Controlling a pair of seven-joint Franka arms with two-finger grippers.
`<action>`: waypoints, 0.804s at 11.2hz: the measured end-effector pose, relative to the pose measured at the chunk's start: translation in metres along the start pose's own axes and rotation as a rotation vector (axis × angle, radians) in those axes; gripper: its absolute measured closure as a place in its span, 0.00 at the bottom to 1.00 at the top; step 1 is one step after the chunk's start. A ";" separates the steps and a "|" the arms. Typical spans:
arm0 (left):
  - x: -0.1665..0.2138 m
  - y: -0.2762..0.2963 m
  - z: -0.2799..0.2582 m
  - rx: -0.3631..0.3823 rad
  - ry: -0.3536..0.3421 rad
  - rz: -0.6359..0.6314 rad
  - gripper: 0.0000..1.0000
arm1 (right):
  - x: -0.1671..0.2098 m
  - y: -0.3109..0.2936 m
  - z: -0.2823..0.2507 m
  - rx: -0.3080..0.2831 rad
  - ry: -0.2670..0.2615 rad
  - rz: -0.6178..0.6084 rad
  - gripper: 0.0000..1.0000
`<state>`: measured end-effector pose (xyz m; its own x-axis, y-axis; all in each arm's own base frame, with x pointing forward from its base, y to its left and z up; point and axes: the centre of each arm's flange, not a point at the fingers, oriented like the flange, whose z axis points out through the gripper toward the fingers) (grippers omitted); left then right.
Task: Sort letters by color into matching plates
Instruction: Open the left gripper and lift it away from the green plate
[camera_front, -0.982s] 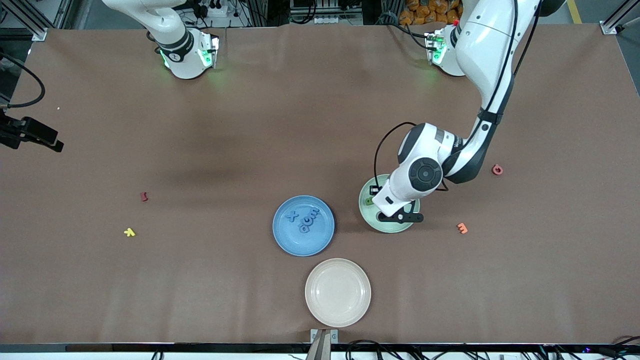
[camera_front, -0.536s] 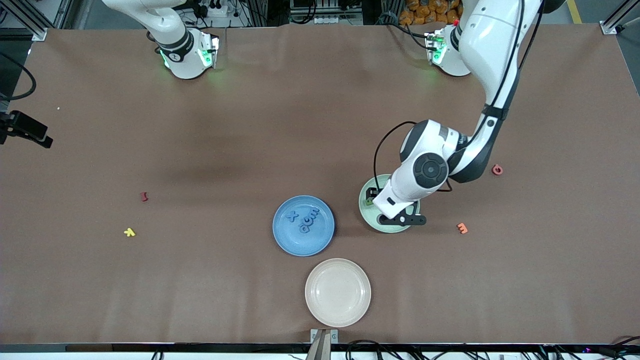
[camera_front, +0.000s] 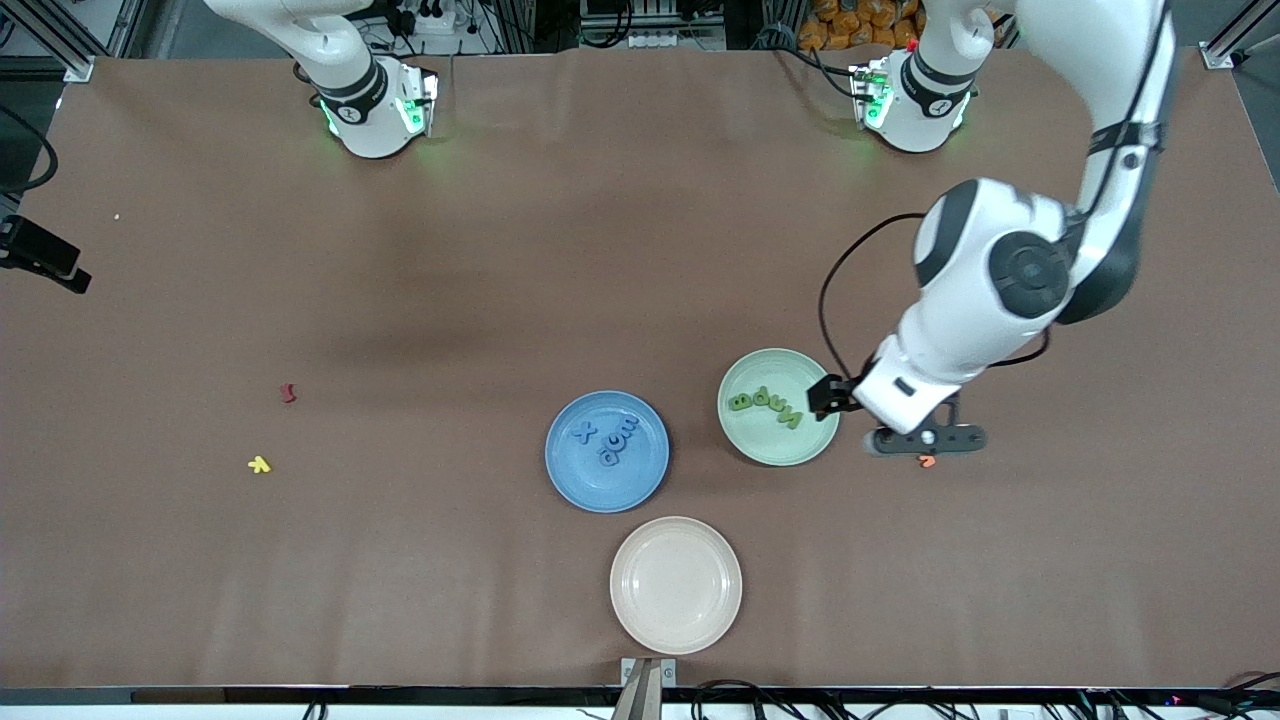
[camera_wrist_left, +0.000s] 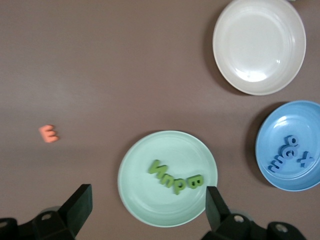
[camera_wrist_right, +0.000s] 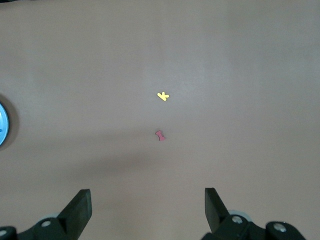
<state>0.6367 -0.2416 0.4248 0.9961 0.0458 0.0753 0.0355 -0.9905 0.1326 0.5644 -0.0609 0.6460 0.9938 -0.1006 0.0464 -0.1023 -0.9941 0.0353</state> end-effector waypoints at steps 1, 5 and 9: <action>0.004 -0.018 -0.025 0.001 0.015 -0.003 0.00 | 0.000 0.000 0.000 0.000 0.000 0.001 0.00; -0.001 -0.079 -0.111 0.025 0.032 0.044 0.00 | 0.000 0.007 -0.001 0.000 0.003 0.013 0.00; -0.008 -0.125 -0.158 0.050 0.032 0.046 0.00 | 0.000 0.009 -0.001 0.002 0.006 0.015 0.00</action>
<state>0.6115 -0.0981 0.5635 0.9937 0.0031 0.1123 -0.0058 -0.9969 0.0785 0.5638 -0.0701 0.6474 0.9919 -0.1154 0.0526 -0.1172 -0.9926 0.0330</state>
